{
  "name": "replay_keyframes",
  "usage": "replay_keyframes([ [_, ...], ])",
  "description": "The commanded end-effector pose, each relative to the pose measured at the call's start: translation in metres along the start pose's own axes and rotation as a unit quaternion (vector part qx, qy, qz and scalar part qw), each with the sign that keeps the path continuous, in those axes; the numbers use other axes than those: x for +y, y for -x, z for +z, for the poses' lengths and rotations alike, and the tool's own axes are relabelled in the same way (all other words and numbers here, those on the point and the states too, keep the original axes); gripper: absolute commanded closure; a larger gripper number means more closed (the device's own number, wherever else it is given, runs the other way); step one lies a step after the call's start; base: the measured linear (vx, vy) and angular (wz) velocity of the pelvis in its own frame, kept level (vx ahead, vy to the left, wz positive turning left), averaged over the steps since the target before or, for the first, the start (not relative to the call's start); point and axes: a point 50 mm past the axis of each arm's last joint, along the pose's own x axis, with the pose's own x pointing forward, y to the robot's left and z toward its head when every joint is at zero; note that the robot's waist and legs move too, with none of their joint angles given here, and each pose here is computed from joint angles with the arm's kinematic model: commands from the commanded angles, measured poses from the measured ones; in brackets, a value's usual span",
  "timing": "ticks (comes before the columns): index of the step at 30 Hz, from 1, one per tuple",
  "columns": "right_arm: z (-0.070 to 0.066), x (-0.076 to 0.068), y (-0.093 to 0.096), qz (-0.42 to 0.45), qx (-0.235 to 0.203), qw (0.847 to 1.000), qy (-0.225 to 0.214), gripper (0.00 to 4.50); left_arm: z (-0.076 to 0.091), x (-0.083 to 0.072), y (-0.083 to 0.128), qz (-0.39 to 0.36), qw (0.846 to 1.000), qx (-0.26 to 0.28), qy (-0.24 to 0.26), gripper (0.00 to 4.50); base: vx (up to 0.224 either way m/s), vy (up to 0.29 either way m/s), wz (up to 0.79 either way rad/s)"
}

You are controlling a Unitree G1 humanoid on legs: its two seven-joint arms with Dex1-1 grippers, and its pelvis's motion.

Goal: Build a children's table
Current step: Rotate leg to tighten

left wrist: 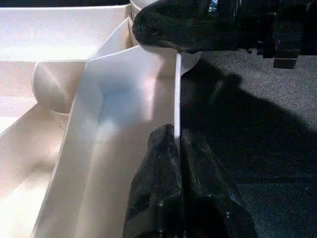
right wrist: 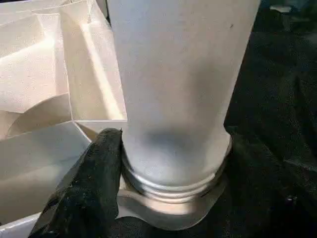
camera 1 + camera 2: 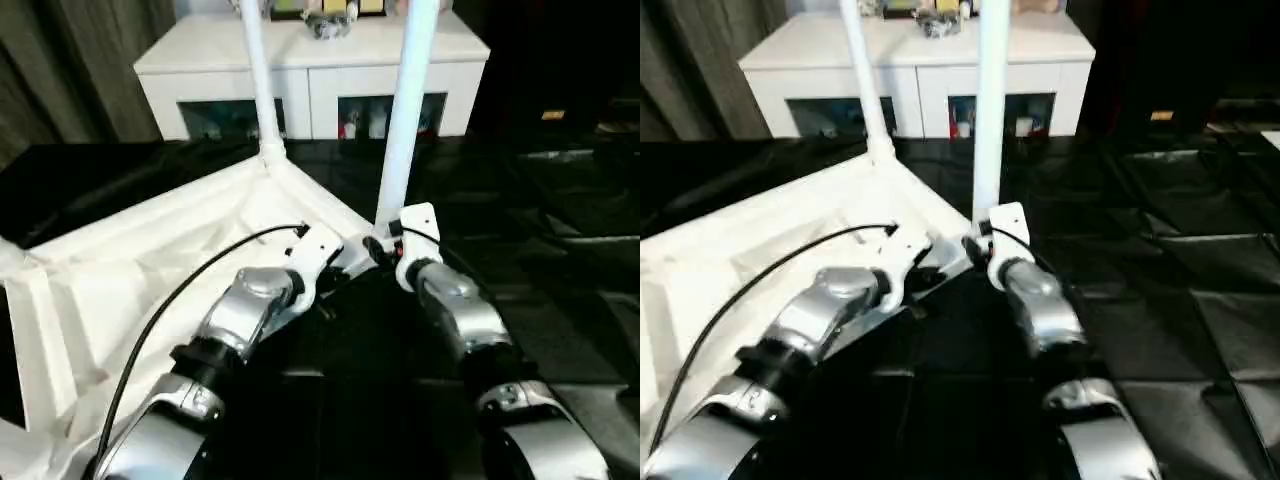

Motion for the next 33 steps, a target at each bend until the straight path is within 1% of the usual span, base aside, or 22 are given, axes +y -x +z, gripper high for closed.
replay_keyframes([
  [1,-0.003,0.029,-0.001,0.080,-0.005,0.997,0.015,1.79,-0.007,0.000,-0.001,0.012,1.000,0.016,-0.007,4.50,0.000,0.000,0.00],
  [3,0.001,0.025,0.001,0.089,-0.017,0.996,0.016,1.09,-0.008,0.000,0.001,-0.001,1.000,0.014,-0.016,4.50,0.000,0.000,0.00],
  [6,0.003,0.011,0.006,0.118,-0.021,0.993,0.025,1.03,-0.012,-0.001,0.008,-0.040,0.998,0.014,-0.037,4.50,0.000,0.000,0.00],
  [7,0.004,0.007,0.008,0.136,-0.019,0.990,0.031,0.89,-0.014,-0.003,0.011,-0.060,0.997,0.011,-0.045,4.50,0.000,0.000,0.00],
  [9,0.003,0.004,0.012,0.166,-0.012,0.985,0.041,0.64,-0.018,-0.003,0.015,-0.072,0.997,0.018,-0.035,4.50,0.000,0.000,0.00],
  [10,0.003,0.004,0.012,0.166,-0.012,0.985,0.041,0.63,-0.018,-0.003,0.015,-0.072,0.997,0.018,-0.035,4.50,0.000,0.000,0.00],
  [11,0.002,0.000,0.018,0.206,-0.004,0.977,0.064,0.63,-0.021,-0.003,0.020,-0.088,0.995,0.018,-0.038,4.50,0.000,0.000,0.00],
  [12,0.001,-0.004,0.026,0.245,0.005,0.965,0.092,0.63,-0.023,-0.003,0.024,-0.104,0.994,0.018,-0.043,4.50,0.000,0.000,0.00],
  [14,-0.001,-0.011,0.039,0.298,0.018,0.946,0.130,0.63,-0.026,-0.005,0.032,-0.133,0.989,0.013,-0.056,4.50,0.000,0.000,0.00],
  [15,-0.001,-0.015,0.045,0.319,0.023,0.936,0.143,0.63,-0.027,-0.006,0.037,-0.150,0.987,0.009,-0.061,4.50,0.000,0.000,0.00],
  [16,0.000,-0.022,0.055,0.350,0.030,0.923,0.155,0.63,-0.027,-0.009,0.045,-0.187,0.979,-0.004,-0.075,4.50,0.000,0.000,0.00],
  [17,0.001,-0.025,0.058,0.358,0.031,0.920,0.157,0.63,-0.027,-0.010,0.050,-0.206,0.976,-0.009,-0.075,4.50,0.000,0.000,0.00],
  [18,0.001,-0.025,0.058,0.358,0.031,0.920,0.157,0.63,-0.027,-0.010,0.050,-0.206,0.976,-0.009,-0.075,4.50,0.000,0.000,0.00],
  [19,0.003,-0.030,0.062,0.365,0.030,0.917,0.161,0.63,-0.028,-0.012,0.057,-0.229,0.970,-0.011,-0.074,4.50,0.000,0.000,0.00],
  [21,0.004,-0.033,0.065,0.372,0.031,0.913,0.164,0.63,-0.029,-0.011,0.062,-0.239,0.968,-0.006,-0.075,4.50,0.000,0.000,0.00],
  [24,0.005,-0.033,0.068,0.382,0.033,0.909,0.164,0.63,-0.030,-0.009,0.065,-0.238,0.968,-0.005,-0.075,4.50,0.000,0.000,0.00],
  [27,0.005,-0.031,0.072,0.403,0.039,0.901,0.158,0.63,-0.031,-0.006,0.069,-0.239,0.968,-0.006,-0.074,4.50,0.000,0.000,0.00],
  [28,0.003,-0.030,0.073,0.415,0.045,0.895,0.157,0.63,-0.031,-0.005,0.070,-0.239,0.968,-0.004,-0.074,4.50,0.000,0.000,0.00],
  [29,0.003,-0.030,0.073,0.415,0.046,0.895,0.157,0.63,-0.031,-0.005,0.070,-0.239,0.968,-0.004,-0.074,4.50,0.000,0.000,0.00],
  [31,-0.001,-0.028,0.076,0.428,0.059,0.887,0.162,0.63,-0.032,-0.004,0.071,-0.237,0.969,-0.001,-0.074,4.50,0.000,0.000,0.00],
  [33,-0.003,-0.029,0.076,0.430,0.063,0.885,0.165,0.63,-0.033,-0.004,0.071,-0.236,0.969,0.000,-0.074,4.50,0.000,0.000,0.00],
])
